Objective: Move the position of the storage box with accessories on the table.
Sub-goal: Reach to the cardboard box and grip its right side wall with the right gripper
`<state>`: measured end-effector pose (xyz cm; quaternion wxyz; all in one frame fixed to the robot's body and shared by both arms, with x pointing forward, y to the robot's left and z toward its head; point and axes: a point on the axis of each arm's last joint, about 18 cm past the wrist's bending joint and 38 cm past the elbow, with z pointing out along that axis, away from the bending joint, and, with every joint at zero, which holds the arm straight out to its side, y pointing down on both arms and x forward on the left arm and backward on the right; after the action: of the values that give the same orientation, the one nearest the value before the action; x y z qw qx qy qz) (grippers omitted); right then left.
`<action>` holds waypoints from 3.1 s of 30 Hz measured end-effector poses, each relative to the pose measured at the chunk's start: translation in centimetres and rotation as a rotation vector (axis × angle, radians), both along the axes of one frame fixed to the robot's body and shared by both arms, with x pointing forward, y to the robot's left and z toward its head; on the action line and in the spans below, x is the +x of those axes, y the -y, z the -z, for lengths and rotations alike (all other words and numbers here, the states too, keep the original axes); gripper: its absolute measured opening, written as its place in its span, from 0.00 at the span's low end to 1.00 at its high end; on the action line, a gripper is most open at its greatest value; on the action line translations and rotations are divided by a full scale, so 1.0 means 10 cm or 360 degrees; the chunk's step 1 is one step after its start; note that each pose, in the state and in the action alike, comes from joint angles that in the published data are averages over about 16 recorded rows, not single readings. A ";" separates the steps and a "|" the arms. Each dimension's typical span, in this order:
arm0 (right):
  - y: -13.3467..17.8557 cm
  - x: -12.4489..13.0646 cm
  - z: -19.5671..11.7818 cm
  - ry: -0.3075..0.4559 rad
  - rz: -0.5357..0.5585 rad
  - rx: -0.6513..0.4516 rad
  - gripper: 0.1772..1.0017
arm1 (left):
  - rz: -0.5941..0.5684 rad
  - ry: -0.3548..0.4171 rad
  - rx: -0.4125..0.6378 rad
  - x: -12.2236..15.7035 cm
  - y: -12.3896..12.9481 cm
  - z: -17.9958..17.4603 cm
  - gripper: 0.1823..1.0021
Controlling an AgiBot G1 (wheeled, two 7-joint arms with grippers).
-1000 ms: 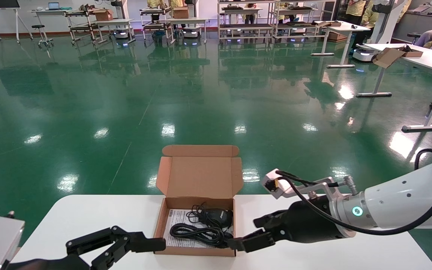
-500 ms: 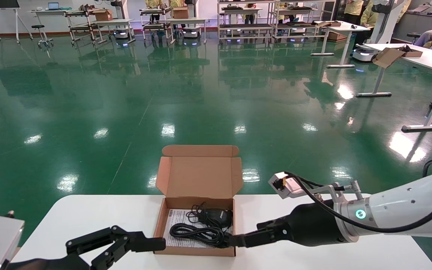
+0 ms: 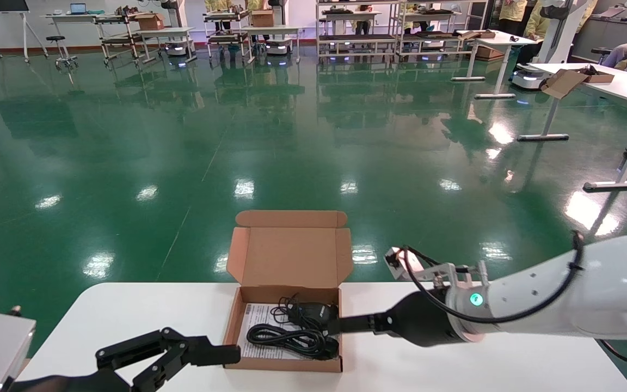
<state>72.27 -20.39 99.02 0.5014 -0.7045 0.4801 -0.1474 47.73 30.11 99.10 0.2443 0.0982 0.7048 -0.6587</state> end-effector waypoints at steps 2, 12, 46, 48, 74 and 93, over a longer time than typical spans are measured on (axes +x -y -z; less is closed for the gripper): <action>-0.04 0.05 0.00 -0.0006 0.0042 0.0008 1.00 | 0.0000 0.0000 0.0000 0.00 0.00 0.00 1.00; -0.15 0.25 0.07 -0.0006 0.0212 0.0068 1.00 | 0.0000 0.0000 0.0000 0.00 0.00 0.00 1.00; -0.31 0.45 0.56 0.0136 0.0273 0.0052 1.00 | 0.0000 0.0000 0.0000 0.00 0.00 0.00 1.00; -0.33 0.45 0.57 0.0143 0.0264 0.0039 1.00 | 0.0000 0.0000 0.0000 0.00 0.00 0.00 1.00; -0.34 0.47 0.74 0.0164 0.0264 -0.0061 0.70 | 0.0000 0.0000 0.0000 0.00 0.00 0.00 1.00; -0.28 0.49 0.76 0.0161 0.0293 -0.0069 0.20 | 0.0000 0.0000 0.0000 0.00 0.00 0.00 1.00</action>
<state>77.19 -17.58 91.42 0.4941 -0.6597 0.5136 -0.2386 47.73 30.11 99.10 0.2443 0.0982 0.7048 -0.6587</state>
